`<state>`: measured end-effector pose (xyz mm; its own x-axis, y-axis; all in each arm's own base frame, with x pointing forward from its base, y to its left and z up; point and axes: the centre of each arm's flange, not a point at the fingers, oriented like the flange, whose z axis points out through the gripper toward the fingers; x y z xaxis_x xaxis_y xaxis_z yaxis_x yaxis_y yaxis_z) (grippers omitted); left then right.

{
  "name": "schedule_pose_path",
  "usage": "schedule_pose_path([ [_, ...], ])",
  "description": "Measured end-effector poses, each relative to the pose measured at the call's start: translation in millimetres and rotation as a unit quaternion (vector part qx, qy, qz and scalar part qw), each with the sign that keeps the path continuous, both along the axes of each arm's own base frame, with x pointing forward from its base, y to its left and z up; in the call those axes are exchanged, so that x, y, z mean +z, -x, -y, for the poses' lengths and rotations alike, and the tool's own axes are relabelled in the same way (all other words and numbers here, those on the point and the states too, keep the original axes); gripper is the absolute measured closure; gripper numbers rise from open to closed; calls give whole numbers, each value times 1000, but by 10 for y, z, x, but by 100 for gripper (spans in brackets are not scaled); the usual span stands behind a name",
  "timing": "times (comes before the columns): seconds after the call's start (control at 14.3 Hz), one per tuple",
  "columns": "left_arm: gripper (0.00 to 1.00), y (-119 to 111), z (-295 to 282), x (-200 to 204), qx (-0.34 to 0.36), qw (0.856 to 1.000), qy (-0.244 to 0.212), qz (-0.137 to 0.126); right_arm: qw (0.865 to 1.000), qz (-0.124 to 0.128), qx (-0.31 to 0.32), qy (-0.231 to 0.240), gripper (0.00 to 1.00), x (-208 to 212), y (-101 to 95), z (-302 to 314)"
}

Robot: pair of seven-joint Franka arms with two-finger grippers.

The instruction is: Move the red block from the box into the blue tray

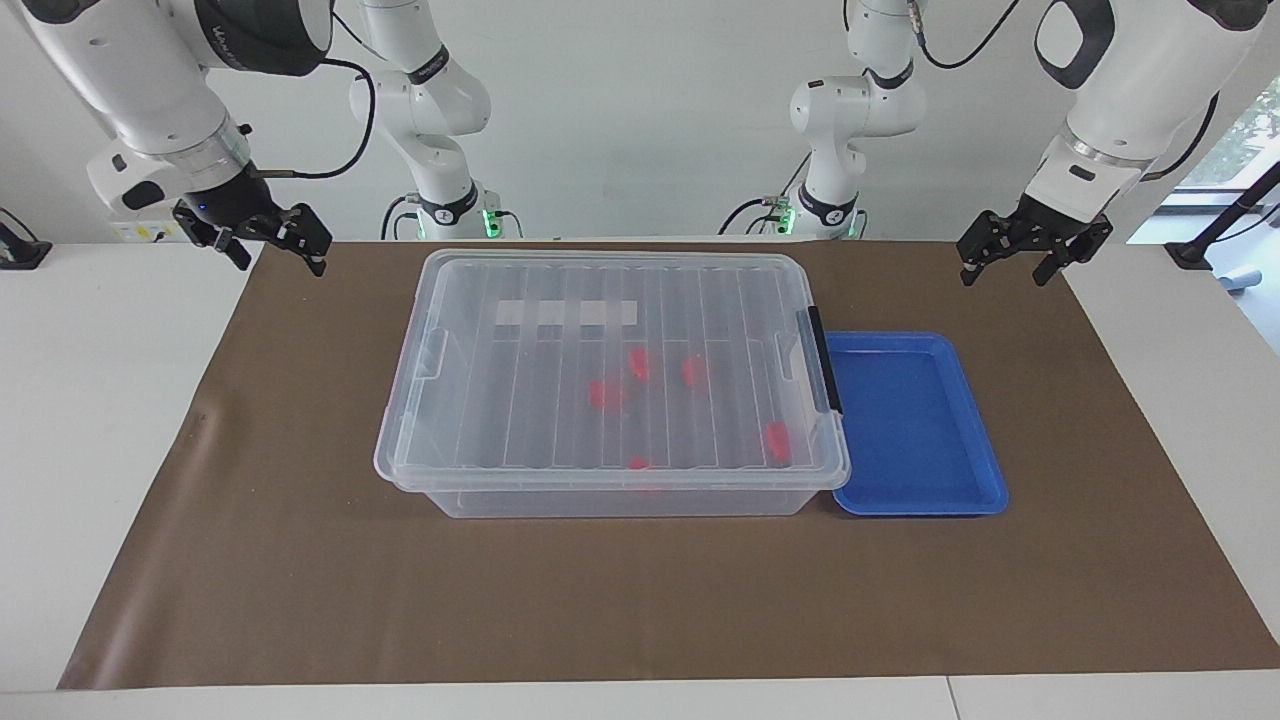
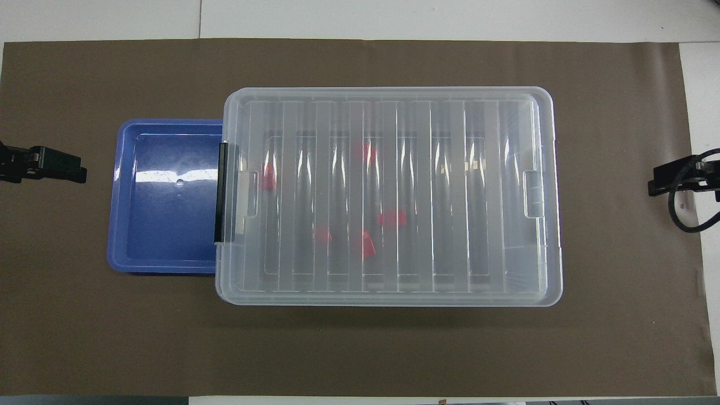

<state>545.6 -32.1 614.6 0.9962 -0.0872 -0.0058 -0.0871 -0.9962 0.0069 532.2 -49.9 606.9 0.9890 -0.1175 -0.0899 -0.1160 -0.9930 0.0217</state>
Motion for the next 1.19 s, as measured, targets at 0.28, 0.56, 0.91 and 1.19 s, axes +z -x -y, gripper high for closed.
schedule_pose_path([
  [0.28, 0, 0, 0, 0, 0, 1000, 0, 0, 1000, 1, 0, 0, 0, 8, 4, -4],
  [0.56, 0, 0, 0, 0, 0, 1000, 0, 0, 1000, 1, 2, 0, 0, 10, 3, -17],
  [0.91, 0, 0, 0, 0, 0, 1000, 0, 0, 1000, 1, 2, 0, 0, 9, 3, -18],
  [1.19, 0, 0, 0, 0, 0, 1000, 0, 0, 1000, 6, 27, 1, 0, -54, -34, -252],
])
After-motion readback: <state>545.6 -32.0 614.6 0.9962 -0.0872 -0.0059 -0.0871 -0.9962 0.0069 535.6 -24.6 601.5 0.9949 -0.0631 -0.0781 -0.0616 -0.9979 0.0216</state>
